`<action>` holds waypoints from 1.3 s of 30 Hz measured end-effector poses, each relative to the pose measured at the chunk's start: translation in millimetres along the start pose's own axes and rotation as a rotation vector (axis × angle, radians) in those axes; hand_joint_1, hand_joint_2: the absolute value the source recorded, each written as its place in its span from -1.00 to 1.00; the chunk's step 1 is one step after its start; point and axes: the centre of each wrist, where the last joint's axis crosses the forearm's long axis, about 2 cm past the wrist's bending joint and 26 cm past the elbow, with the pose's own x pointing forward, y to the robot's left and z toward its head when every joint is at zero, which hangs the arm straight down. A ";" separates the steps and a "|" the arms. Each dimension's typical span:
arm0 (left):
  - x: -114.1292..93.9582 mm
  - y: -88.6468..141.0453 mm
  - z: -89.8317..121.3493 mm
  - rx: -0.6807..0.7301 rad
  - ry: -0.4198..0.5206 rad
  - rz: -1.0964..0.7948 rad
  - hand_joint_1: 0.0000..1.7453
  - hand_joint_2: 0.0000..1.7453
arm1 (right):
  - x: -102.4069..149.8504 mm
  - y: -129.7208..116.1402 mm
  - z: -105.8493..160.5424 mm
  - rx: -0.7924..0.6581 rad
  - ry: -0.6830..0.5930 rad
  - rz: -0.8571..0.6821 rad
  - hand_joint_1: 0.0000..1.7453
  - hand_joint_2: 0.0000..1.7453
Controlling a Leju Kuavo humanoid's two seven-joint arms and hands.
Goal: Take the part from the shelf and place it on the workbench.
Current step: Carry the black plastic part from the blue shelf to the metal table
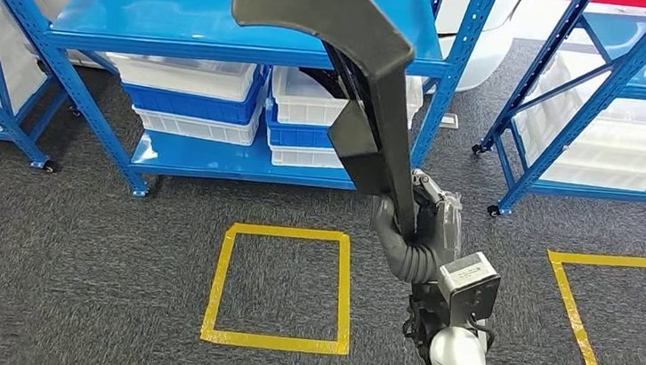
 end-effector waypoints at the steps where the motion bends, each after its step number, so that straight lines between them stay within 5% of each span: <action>1: 0.1 0.0 0.0 0.000 0.000 0.001 -1.00 1.00 | 0.0 0.0 -0.4 0.000 -0.001 0.000 1.00 1.00; 39: -0.9 7.4 -0.1 0.055 -0.011 0.048 -1.00 1.00 | -14.8 33.6 -15.1 0.129 -0.007 -0.061 1.00 1.00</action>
